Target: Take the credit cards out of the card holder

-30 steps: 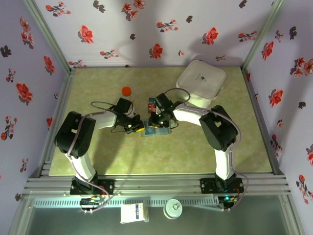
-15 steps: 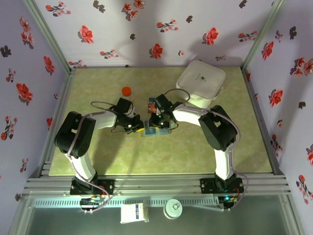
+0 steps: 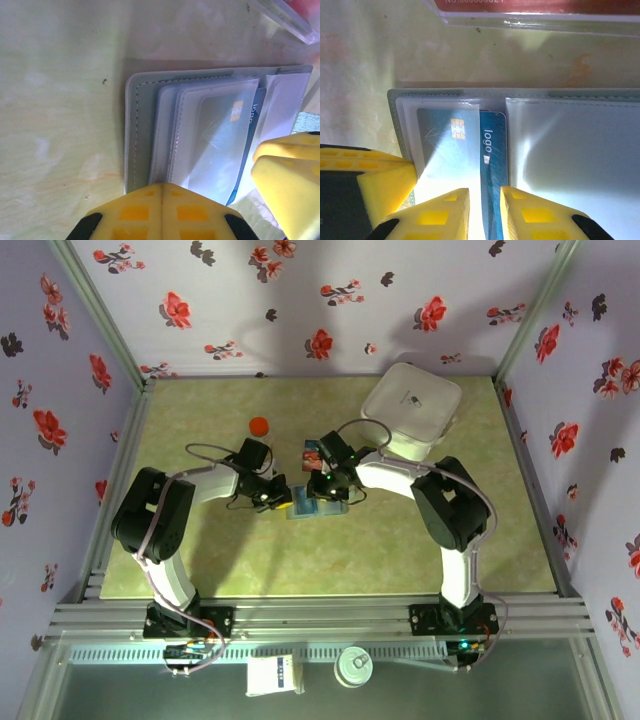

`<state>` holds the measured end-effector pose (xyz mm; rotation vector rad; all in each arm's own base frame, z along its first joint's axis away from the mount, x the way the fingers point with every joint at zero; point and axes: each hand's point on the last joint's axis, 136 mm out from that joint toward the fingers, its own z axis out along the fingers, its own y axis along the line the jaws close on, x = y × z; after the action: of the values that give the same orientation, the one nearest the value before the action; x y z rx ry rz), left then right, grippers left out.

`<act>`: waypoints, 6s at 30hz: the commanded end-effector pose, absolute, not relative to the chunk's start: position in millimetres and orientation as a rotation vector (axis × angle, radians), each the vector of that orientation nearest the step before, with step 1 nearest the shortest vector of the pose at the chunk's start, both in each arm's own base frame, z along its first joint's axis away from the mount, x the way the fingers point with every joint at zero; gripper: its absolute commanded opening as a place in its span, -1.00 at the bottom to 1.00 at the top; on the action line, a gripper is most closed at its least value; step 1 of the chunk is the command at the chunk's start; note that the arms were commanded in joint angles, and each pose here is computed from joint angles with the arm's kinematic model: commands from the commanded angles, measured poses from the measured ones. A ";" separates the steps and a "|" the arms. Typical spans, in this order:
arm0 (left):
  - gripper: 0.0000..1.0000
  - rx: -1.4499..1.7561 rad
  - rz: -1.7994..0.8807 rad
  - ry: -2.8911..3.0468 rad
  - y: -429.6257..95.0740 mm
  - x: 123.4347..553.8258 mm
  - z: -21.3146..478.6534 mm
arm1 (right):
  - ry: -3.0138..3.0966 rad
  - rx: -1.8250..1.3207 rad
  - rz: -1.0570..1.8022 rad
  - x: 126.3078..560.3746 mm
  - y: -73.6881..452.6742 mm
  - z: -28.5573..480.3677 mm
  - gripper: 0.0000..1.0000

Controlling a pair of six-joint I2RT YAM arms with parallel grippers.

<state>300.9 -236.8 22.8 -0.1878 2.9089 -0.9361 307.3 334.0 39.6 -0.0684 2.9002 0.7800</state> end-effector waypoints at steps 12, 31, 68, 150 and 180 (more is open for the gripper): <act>-1.00 -0.128 -0.808 2.919 -222.3 309.0 23.8 | 2.906 -0.053 0.730 300.5 318.0 40.4 -0.53; -0.97 -0.121 -0.935 2.864 -241.8 309.5 47.0 | 2.923 -0.001 0.757 286.6 310.1 37.7 -0.52; -1.00 -0.133 -0.804 2.977 -233.5 296.9 13.3 | 2.878 -0.035 0.917 308.9 339.1 39.7 -0.50; -1.00 -0.144 -0.783 2.987 -230.4 295.1 12.5 | 2.809 0.044 1.066 302.3 319.4 46.3 -0.79; -1.00 -0.154 -0.846 2.968 -236.6 297.0 15.3 | 2.802 0.056 1.234 306.0 342.7 31.7 -0.58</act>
<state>306.3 -242.4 26.1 -0.1228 2.9143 -0.8889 304.6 336.8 32.4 0.0490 2.8083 1.1809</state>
